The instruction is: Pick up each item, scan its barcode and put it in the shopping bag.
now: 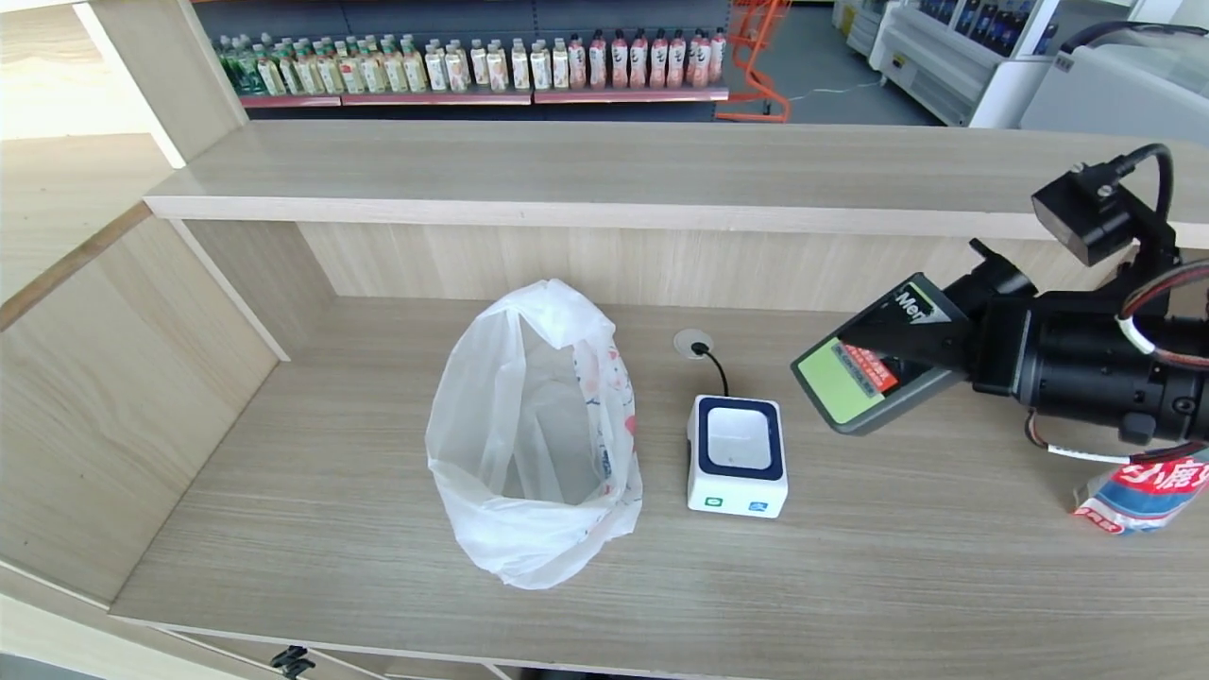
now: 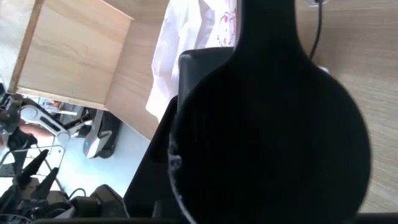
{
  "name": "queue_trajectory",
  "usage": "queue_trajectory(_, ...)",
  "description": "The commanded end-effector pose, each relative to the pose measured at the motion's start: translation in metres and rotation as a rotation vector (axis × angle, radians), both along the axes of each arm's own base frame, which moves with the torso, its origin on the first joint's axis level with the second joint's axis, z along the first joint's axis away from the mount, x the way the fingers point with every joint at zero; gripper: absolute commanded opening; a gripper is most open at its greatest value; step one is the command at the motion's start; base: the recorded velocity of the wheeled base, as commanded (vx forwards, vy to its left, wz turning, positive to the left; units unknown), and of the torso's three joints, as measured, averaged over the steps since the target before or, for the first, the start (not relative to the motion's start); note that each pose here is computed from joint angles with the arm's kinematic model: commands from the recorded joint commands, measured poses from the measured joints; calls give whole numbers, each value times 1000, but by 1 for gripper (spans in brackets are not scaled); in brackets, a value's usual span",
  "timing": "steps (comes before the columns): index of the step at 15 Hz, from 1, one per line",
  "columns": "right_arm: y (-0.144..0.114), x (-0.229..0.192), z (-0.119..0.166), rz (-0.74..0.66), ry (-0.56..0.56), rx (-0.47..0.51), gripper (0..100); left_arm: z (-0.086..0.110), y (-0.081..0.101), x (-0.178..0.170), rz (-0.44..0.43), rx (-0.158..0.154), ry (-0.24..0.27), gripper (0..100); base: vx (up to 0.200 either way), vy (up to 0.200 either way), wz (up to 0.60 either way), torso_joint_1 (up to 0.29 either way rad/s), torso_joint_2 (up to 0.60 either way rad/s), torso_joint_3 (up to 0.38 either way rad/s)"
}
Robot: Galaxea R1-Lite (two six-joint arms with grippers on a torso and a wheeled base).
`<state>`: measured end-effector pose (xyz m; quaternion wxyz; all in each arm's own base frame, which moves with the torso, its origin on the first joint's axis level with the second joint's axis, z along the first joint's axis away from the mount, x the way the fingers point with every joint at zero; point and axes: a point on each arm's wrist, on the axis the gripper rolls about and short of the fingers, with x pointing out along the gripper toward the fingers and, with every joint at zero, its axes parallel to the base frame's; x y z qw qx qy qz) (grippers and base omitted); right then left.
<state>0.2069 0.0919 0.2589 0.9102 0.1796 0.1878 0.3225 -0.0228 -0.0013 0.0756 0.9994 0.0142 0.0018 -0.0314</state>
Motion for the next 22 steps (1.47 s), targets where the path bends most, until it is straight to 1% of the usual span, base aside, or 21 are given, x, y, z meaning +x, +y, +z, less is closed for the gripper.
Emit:
queue_trajectory(1, 9, 20, -6, 13, 45, 0, 0, 0, 0, 0, 1, 1, 2, 100, 0, 0, 0, 0, 0, 0)
queue_trajectory(3, 19, 39, -10, 22, 64, -8, 0, 0, 0, 0, 1, 1, 0, 100, 0, 0, 0, 0, 0, 0)
queue_trajectory(4, 28, 44, -12, 43, 72, -12, 0, 0, 0, 0, 1, 1, 0, 100, 0, 0, 0, 0, 0, 0)
queue_trajectory(5, 30, 45, -13, 49, 75, -13, 0, -1, 0, 0, 1, 1, 2, 100, 0, 0, 0, 0, 0, 0)
queue_trajectory(6, 41, 49, -25, 82, 113, -30, 0, 0, 0, 0, 1, 1, 0, 100, 0, 0, 0, 0, 0, 0)
queue_trajectory(8, 59, 53, -41, 128, 154, -58, 0, 0, 0, 0, 1, 1, 0, 100, 0, 0, 0, 0, 0, 0)
queue_trajectory(9, 65, 62, -54, 142, 167, -100, 0, 0, 0, 0, 1, 1, 0, 100, 0, 0, 0, 0, 0, 0)
queue_trajectory(10, 69, 68, -66, 166, 156, -155, 0, 0, 0, 0, 1, 1, 0, 100, 0, 0, 0, 0, 0, 0)
queue_trajectory(11, 74, 75, -76, 188, 132, -196, 0, 0, 0, 0, 1, 1, 0, 100, 0, 0, 0, 0, 0, 0)
queue_trajectory(12, 83, 82, -84, 215, 91, -202, 0, 0, 0, 0, 1, 1, 0, 100, 0, 0, 0, 0, 0, 0)
queue_trajectory(14, 95, 94, -95, 303, 24, -169, 0, 0, 0, 0, 1, 1, 0, 100, 0, 0, 0, 0, 0, 0)
queue_trajectory(15, 102, 97, -99, 368, -27, -157, 0, 0, 0, 0, 1, 1, 0, 100, 0, 0, 0, 0, 0, 0)
queue_trajectory(17, 119, 98, -107, 451, -84, -147, 0, 0, 0, 0, 1, 1, 0, 100, 0, 0, 0, 0, 0, 0)
queue_trajectory(19, 131, 106, -120, 503, -147, -178, 0, 0, 0, 0, 1, 1, 0, 100, 0, 0, 0, 0, 0, 0)
queue_trajectory(22, 146, 120, -139, 556, -244, -266, 0, 0, 0, 0, 1, 1, 0, 100, 0, 0, 0, 0, 0, 0)
